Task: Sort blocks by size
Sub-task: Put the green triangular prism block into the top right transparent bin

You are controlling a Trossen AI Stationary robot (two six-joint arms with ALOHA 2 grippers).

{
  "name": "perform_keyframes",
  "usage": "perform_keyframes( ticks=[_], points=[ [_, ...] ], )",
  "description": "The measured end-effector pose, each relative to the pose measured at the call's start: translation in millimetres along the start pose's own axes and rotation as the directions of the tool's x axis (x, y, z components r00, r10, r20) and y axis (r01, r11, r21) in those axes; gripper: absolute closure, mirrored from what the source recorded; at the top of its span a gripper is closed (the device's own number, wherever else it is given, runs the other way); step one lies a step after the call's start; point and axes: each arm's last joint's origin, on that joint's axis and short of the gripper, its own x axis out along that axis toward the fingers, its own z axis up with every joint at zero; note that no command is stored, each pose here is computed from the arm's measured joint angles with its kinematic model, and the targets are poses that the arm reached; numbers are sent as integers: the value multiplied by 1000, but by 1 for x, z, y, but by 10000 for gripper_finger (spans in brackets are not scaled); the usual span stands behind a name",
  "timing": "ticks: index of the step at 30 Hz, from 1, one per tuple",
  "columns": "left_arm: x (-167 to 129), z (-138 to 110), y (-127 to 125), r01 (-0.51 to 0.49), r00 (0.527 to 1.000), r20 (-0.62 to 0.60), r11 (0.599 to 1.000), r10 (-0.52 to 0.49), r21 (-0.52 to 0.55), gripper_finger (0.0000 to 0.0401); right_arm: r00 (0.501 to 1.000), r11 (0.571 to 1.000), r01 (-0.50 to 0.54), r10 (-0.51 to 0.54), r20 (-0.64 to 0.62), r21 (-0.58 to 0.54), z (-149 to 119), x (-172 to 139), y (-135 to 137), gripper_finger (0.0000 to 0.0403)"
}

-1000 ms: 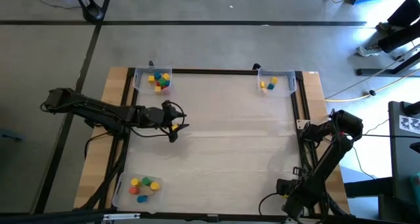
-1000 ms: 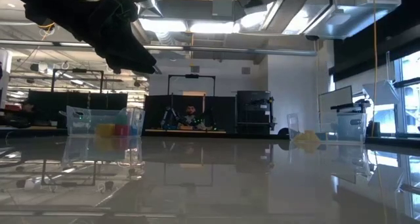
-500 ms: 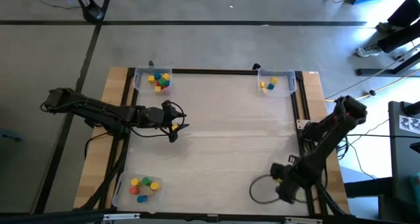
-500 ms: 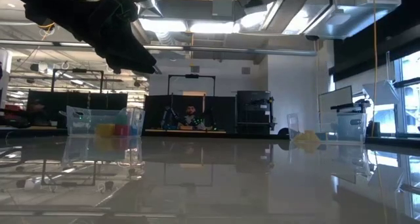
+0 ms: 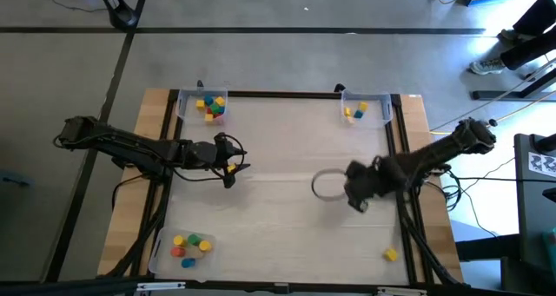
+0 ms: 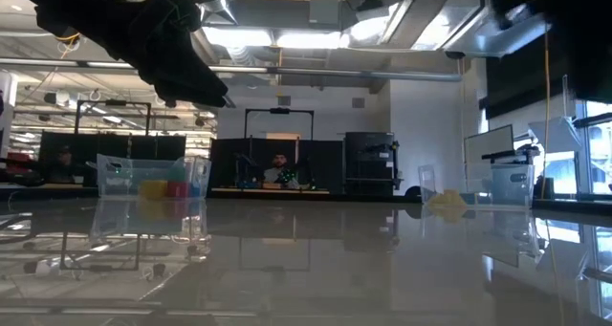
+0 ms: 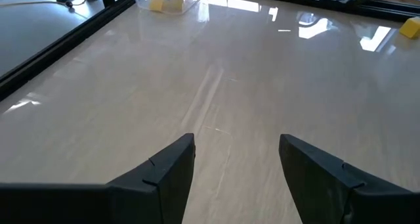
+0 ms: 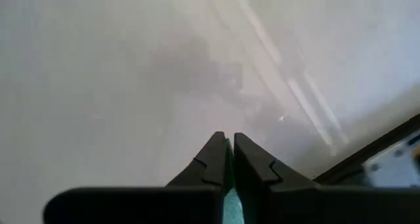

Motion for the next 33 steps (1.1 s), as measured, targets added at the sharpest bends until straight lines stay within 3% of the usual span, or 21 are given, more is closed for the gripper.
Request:
perform_keyframes(
  ticks=[5,9,19,28,33],
  points=[
    [0,0,0,0,1000,0,1000,0,-2,191,996,999,42,-44,71,32,35,-3,-36,382],
    [0,0,0,0,1000,0,1000,0,-4,191,985,989,131,-138,105,71,61,-2,-70,382],
    [0,0,0,0,1000,0,1000,0,-4,191,914,938,278,-324,244,207,114,0,-159,382],
    [0,0,0,0,1000,0,1000,0,4,191,833,890,287,-414,366,354,132,14,-209,382],
    [0,0,0,0,1000,-2,1000,0,9,191,836,875,263,-417,358,406,128,33,-225,361]
  ],
)
